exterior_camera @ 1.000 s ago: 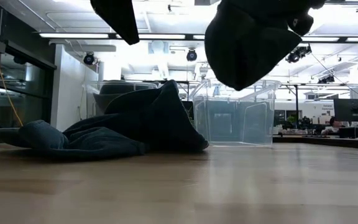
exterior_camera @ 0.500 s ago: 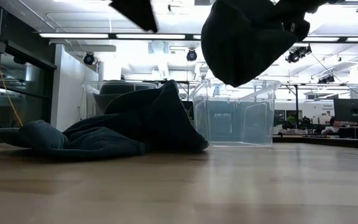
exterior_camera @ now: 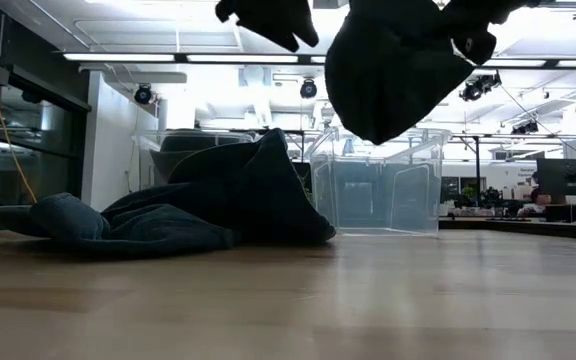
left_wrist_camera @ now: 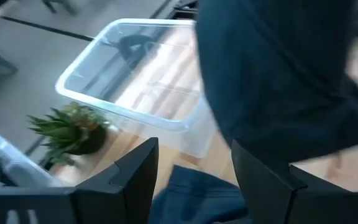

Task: Pick & Place hat
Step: Put the bottom blue cap into the right transparent bin

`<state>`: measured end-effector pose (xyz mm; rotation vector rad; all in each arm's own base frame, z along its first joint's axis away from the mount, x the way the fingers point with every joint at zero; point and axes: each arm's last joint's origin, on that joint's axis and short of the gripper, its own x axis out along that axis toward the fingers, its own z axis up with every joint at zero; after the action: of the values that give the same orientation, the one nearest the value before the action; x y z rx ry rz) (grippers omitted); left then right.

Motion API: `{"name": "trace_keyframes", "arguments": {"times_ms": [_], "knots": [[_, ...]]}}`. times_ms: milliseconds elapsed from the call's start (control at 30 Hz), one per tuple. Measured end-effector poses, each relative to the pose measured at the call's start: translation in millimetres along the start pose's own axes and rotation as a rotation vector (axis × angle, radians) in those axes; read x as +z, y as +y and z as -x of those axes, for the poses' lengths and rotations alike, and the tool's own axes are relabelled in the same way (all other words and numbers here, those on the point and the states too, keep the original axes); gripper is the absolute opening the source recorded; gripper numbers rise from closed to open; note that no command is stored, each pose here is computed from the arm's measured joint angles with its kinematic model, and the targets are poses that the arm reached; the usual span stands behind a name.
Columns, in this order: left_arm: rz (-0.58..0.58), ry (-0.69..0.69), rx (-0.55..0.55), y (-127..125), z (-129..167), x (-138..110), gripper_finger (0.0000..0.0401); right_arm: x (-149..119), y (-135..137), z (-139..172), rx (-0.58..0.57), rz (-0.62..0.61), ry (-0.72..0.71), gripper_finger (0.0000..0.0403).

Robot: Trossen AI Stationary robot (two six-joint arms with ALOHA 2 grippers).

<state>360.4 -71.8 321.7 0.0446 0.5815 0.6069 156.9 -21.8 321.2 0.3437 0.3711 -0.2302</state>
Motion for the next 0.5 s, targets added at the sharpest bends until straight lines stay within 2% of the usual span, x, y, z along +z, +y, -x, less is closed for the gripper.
{"name": "trace_keyframes", "arguments": {"times_ms": [233, 500], "knots": [[0.017, 0.001, -0.072, -3.7, 1.1, 1.5, 0.02, 4.6, -0.5, 0.7, -0.053, 0.047, -0.055, 0.0002], [-0.064, 0.005, -0.099, -4.5, 1.1, 1.6, 0.02, 5.7, -0.1, 0.7, -0.049, 0.064, -0.066, 0.0003]]}}
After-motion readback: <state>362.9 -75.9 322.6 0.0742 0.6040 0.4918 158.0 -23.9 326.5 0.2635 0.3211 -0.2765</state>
